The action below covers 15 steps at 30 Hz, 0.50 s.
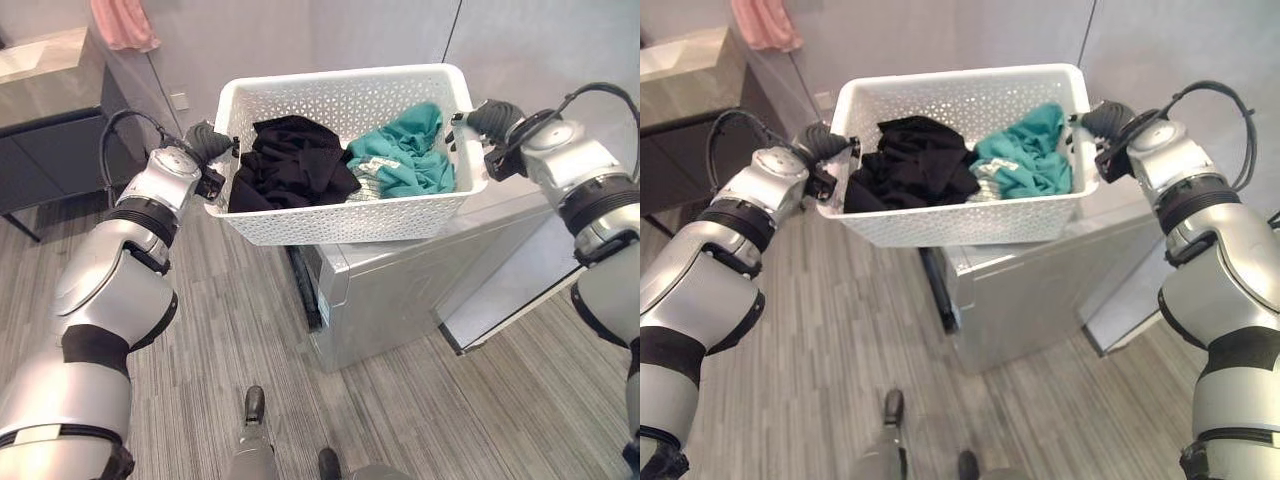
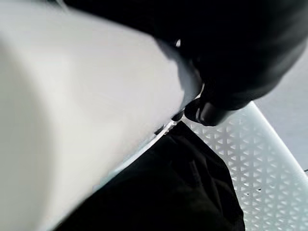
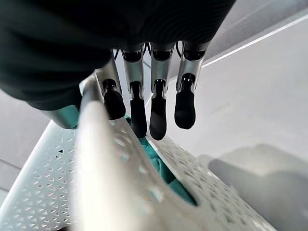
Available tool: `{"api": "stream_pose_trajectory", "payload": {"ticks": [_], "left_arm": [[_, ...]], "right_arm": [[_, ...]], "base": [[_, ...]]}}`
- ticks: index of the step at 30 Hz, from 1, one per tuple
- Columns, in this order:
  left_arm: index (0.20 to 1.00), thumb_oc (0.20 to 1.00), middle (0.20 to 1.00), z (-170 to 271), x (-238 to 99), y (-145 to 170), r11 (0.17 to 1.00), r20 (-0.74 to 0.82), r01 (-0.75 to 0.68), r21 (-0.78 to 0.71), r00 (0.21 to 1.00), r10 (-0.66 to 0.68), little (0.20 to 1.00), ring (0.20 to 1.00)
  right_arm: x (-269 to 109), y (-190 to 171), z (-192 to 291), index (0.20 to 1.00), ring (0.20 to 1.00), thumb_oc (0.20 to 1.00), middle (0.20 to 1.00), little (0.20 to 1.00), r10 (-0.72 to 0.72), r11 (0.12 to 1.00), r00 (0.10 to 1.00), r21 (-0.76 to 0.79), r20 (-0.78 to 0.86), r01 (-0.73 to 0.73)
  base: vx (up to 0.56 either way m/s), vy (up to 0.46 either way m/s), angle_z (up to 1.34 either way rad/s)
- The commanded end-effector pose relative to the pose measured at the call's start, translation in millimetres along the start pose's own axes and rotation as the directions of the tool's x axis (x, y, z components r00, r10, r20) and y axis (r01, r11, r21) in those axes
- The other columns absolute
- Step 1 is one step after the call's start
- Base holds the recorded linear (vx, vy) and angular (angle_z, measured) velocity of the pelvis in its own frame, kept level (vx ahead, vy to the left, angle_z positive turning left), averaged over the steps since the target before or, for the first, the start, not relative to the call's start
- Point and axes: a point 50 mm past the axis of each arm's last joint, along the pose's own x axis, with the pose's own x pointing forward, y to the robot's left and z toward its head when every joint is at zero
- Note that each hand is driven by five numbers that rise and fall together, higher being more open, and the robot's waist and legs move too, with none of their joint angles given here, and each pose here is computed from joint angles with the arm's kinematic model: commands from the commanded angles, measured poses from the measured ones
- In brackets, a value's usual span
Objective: Grab the laundry basket,head to the washer,open it,put in the laundry and shut it.
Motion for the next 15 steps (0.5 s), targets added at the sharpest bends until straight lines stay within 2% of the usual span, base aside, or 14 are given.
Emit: {"api": "stream_pose_trajectory", "payload": {"ticks": [1, 6, 8, 10, 12, 15], "left_arm": [[0.2, 0.2, 0.2, 35.9, -5.2, 29.1, 0.994, 0.129, -0.093, 0.05, 0.988, 0.086, 0.2, 0.2], [0.2, 0.2, 0.2, 49.4, -5.7, 22.8, 0.994, 0.177, -0.076, 0.083, 0.982, 0.061, 0.2, 0.2], [0.2, 0.2, 0.2, 49.6, -6.9, 27.7, 0.991, 0.187, -0.098, 0.089, 0.979, 0.08, 0.2, 0.2], [0.2, 0.2, 0.2, 53.1, -8.2, 32.8, 0.989, 0.192, -0.112, 0.094, 0.977, 0.092, 0.2, 0.2], [0.2, 0.2, 0.2, 56.4, -10.1, 39.2, 0.986, 0.2, -0.134, 0.095, 0.973, 0.113, 0.2, 0.2], [0.2, 0.2, 0.2, 52.3, -11.5, 47.1, 0.983, 0.192, -0.154, 0.096, 0.972, 0.133, 0.2, 0.2]], "right_arm": [[-18.4, -56.5, -11.1, 0.2, 0.2, 0.2, 0.2, 0.2, -0.214, 0.977, 0.975, -0.001, -0.058, 0.215], [-16.0, -50.2, -15.8, 0.2, 0.2, 0.2, 0.2, 0.2, -0.194, 0.981, 0.978, -0.039, -0.071, 0.192], [-9.5, -36.5, -5.8, 0.2, 0.2, 0.2, 0.2, 0.2, -0.184, 0.983, 0.983, -0.024, -0.015, 0.183], [-6.1, -28.9, 3.9, 0.2, 0.2, 0.2, 0.2, 0.2, -0.174, 0.984, 0.985, -0.033, 0.006, 0.174], [3.0, -4.6, 13.8, 0.2, 0.2, 0.2, 0.2, 0.2, -0.128, 0.991, 0.991, -0.024, 0.031, 0.128], [5.6, 2.3, 18.6, 0.2, 0.2, 0.2, 0.2, 0.2, -0.135, 0.99, 0.99, -0.03, 0.037, 0.136]], "base": [[0.24, 0.35, -0.5], [0.22, 0.37, -0.55], [0.13, 0.507, -0.64], [-0.04, 0.304, -1.47], [-0.05, 0.342, -1.53], [0.02, 0.152, -0.93]]}}
